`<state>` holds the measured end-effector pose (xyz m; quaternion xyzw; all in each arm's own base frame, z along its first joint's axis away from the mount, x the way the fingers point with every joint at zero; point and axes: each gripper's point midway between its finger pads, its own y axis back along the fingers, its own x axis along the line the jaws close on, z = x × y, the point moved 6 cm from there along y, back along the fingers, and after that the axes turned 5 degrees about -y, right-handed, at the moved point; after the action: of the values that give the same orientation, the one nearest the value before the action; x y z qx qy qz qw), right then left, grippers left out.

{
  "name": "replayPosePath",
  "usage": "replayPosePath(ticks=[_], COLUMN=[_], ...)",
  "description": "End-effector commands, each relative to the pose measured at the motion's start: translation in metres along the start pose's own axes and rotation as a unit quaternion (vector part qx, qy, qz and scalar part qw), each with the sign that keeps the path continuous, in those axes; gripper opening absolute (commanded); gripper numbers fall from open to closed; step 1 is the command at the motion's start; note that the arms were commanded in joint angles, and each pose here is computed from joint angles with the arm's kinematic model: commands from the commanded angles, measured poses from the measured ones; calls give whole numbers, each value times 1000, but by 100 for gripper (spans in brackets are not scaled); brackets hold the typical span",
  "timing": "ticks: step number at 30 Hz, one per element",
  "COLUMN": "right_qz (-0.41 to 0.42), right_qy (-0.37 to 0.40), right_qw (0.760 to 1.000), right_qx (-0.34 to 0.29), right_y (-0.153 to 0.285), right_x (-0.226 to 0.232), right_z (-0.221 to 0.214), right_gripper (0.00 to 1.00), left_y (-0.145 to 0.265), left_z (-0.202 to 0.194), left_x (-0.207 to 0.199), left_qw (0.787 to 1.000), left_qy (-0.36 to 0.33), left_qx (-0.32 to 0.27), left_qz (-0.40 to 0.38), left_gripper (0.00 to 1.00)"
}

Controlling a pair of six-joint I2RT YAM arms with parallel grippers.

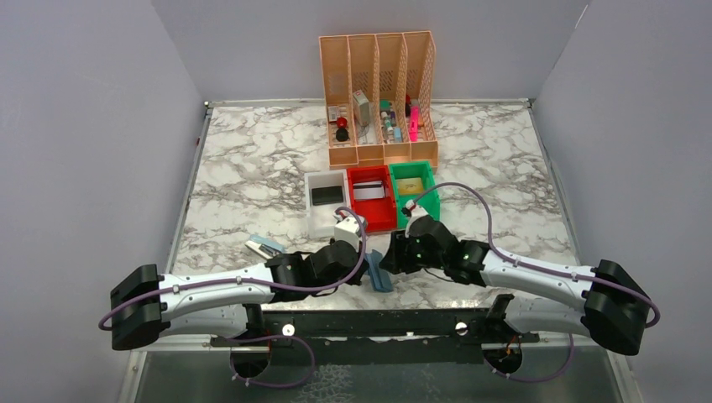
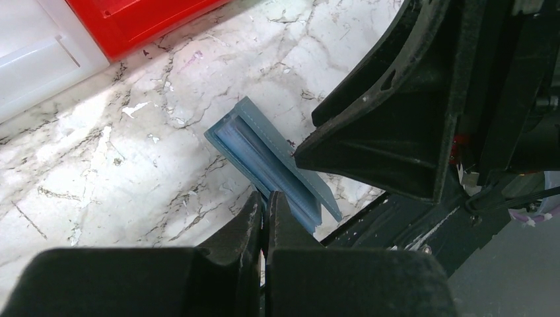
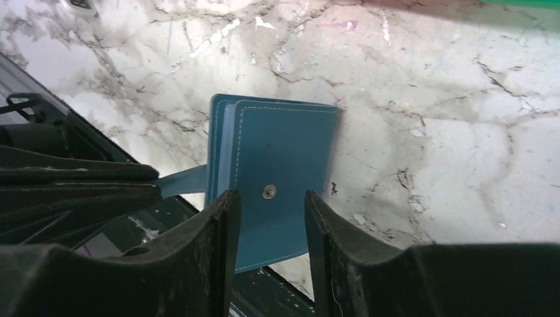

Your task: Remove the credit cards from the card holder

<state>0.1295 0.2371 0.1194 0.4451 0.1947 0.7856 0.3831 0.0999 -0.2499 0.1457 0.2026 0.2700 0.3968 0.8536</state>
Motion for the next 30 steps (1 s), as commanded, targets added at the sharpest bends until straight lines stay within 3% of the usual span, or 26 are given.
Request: replayPosePath(ticks=[1,7,17,22,26,30], right_qz=[-45,-85,75,3,-89,-97], right_qy=[2,1,25,34,8,-11], right_qw=[999,996,997,999,996,994], right_qx=[-5,-24,-9,30,-3,-39], right_y=[0,7,11,-5,-2,5], right_x=[-11,-20,21,5,-21,-31], right_z=[-1,4,4,-5,-5,-5], right_gripper=[44,44,57,55,48,47], left_y=[4,5,4,4,5,7], left_z=[6,4,5,4,2,-5], left_x=[-3,0,-1,0,4,17], left_qw=[1000,1000,1000,1000,1000,999], left_qy=[2,3,0,1,1,10], left_qx=[-13,-12,-10,-9,-8,-15], left_qz=[-16,-10,-9,-7,4,33], left_gripper=[0,0,0,0,0,0])
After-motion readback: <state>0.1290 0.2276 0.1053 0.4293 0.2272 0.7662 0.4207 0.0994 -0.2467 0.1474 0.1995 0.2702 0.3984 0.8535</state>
